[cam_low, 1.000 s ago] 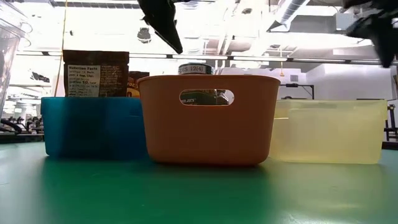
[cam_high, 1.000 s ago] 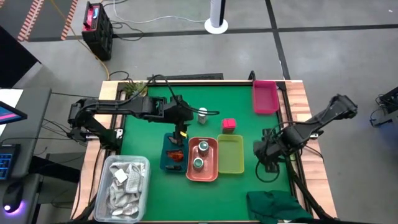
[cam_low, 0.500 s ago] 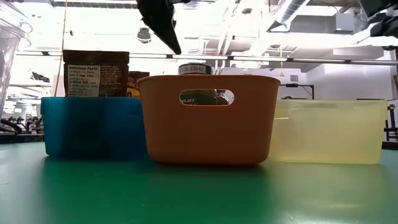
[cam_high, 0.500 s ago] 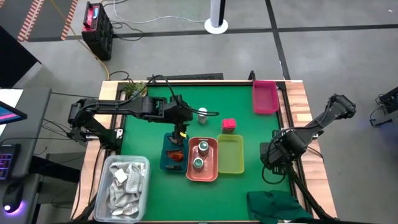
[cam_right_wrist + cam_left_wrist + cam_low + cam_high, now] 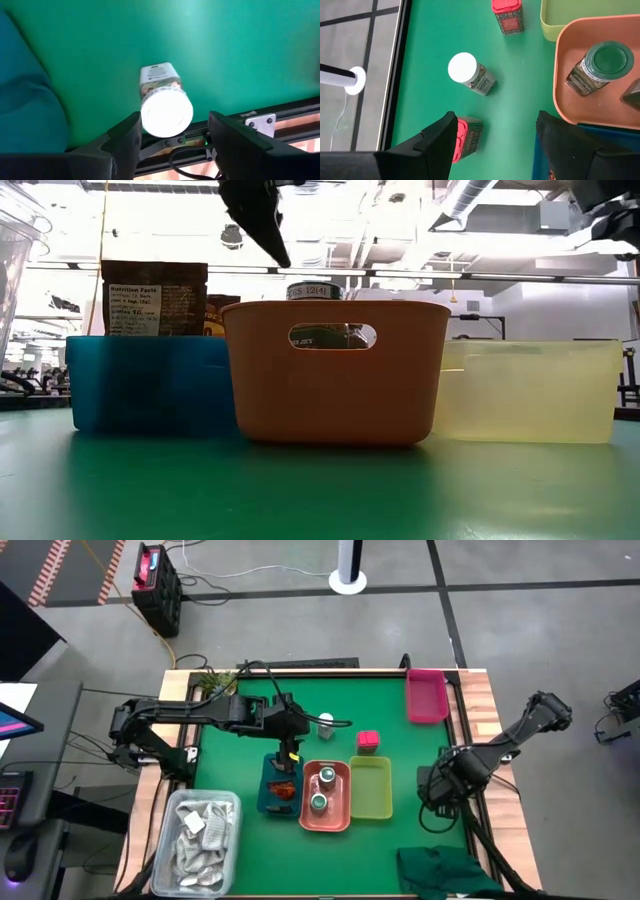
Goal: Sort spices by type
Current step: Put the bottom white seasoning bottle into the red bin
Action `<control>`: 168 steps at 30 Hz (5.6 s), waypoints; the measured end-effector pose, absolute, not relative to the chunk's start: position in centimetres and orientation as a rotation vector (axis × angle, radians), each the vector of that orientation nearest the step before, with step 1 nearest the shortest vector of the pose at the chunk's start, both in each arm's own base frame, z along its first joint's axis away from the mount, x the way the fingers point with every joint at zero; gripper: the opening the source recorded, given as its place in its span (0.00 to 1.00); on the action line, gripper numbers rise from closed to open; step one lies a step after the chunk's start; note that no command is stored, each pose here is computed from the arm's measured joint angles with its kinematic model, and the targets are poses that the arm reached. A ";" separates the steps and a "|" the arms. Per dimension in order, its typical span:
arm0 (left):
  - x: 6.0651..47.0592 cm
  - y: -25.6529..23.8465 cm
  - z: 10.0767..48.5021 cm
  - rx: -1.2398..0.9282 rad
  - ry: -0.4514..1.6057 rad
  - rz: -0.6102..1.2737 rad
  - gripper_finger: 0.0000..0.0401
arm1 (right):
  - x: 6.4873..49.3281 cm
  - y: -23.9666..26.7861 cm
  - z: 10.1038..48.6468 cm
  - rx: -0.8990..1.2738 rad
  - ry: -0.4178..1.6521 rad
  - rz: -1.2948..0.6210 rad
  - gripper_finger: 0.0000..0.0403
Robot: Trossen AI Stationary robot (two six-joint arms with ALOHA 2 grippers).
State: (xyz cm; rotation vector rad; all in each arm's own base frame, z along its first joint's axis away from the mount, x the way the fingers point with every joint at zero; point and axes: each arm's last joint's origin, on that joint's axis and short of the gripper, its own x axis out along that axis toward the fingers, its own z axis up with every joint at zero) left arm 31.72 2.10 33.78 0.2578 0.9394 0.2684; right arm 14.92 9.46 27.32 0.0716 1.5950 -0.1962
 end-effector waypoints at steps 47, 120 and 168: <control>29.3 0.6 36.0 0.288 0.866 0.249 0.64 | 15.0 9.6 27.1 0.082 1.581 -0.152 0.93; 20.5 -0.5 30.5 0.098 0.311 0.276 0.64 | 13.4 -18.9 27.1 0.503 1.341 -0.950 0.56; 20.3 -0.4 29.9 0.100 0.375 0.284 0.64 | 14.9 -27.0 21.4 0.568 1.597 -0.794 0.59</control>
